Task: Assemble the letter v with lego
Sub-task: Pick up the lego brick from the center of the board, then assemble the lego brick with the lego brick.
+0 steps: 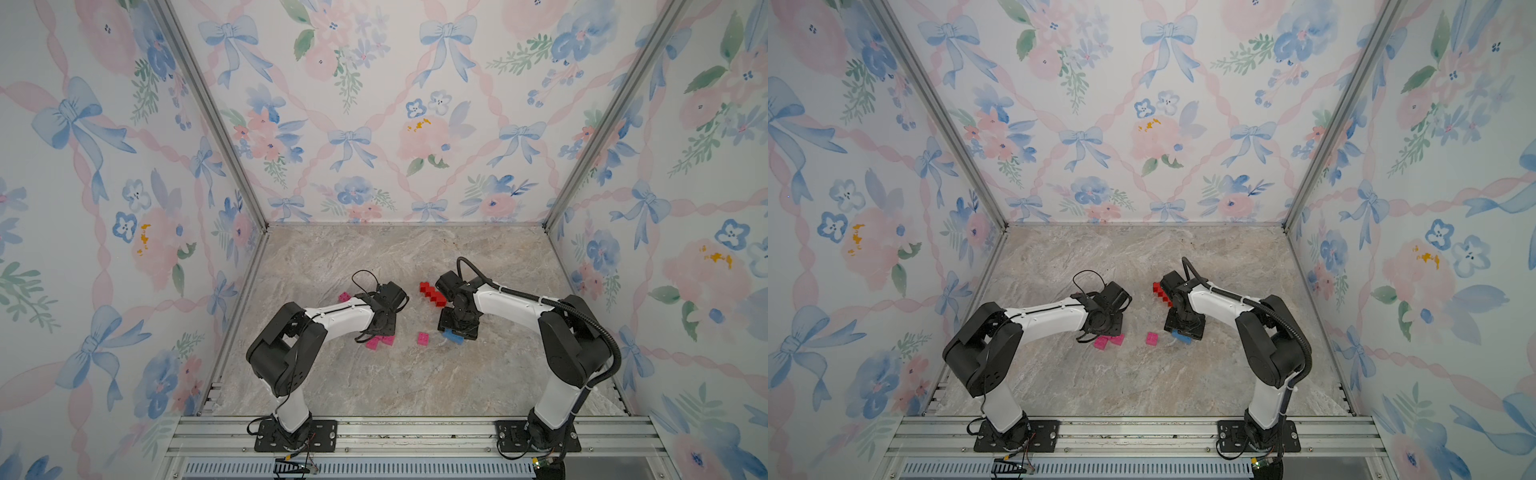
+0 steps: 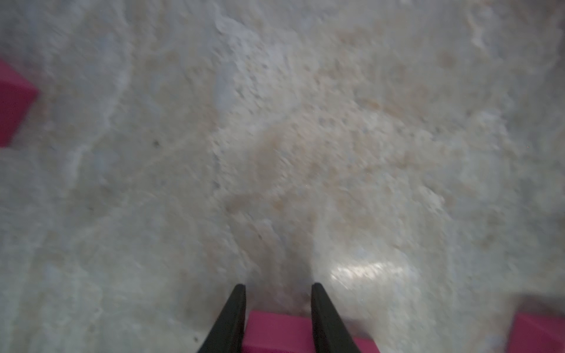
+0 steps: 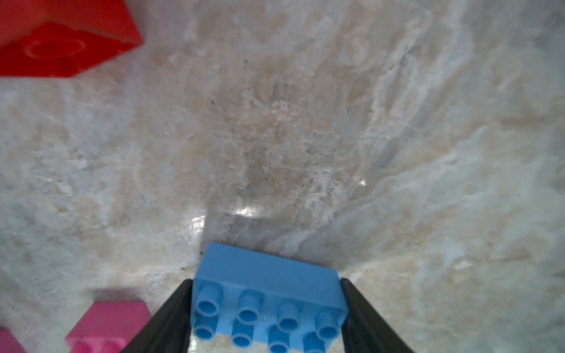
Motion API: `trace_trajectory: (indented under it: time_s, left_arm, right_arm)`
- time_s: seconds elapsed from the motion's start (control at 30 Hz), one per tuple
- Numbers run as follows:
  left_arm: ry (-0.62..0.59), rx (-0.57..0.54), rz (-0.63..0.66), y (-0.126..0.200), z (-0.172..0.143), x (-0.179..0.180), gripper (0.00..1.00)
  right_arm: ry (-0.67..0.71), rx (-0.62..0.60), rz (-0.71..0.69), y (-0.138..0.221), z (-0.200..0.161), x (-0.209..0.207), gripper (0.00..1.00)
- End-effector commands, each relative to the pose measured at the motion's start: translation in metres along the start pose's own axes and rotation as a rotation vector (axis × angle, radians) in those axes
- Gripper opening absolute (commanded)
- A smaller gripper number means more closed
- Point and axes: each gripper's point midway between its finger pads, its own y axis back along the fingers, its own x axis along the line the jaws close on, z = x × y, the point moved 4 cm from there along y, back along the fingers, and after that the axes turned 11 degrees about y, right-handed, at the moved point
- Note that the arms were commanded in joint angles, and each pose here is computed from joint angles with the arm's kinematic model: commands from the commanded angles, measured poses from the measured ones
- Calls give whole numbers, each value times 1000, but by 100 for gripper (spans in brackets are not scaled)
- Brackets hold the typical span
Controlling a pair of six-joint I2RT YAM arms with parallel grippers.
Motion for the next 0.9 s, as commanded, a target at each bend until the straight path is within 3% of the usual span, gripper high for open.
trace_trajectory:
  time_s: [0.0,0.1,0.2,0.43,0.87]
  left_arm:
    - [80,53,-51,15,-11,-5,37]
    - [114,-29,-130,42,27,-7,63]
    - [149,-101,-159,59,69,11,72]
    - [207,-186,-70,57,124,66,70]
    - [220,-163,-22,44,123,88,69]
  right_arm:
    - [77,-5,11,20,-10,-3,57]
    - [146,-20,4,34,-17,6,55]
    - [224,-36,22,47,-23,22,54]
    - [368,-20,31,49,-28,68,49]
    - [252,39,47,27,-20,88,45]
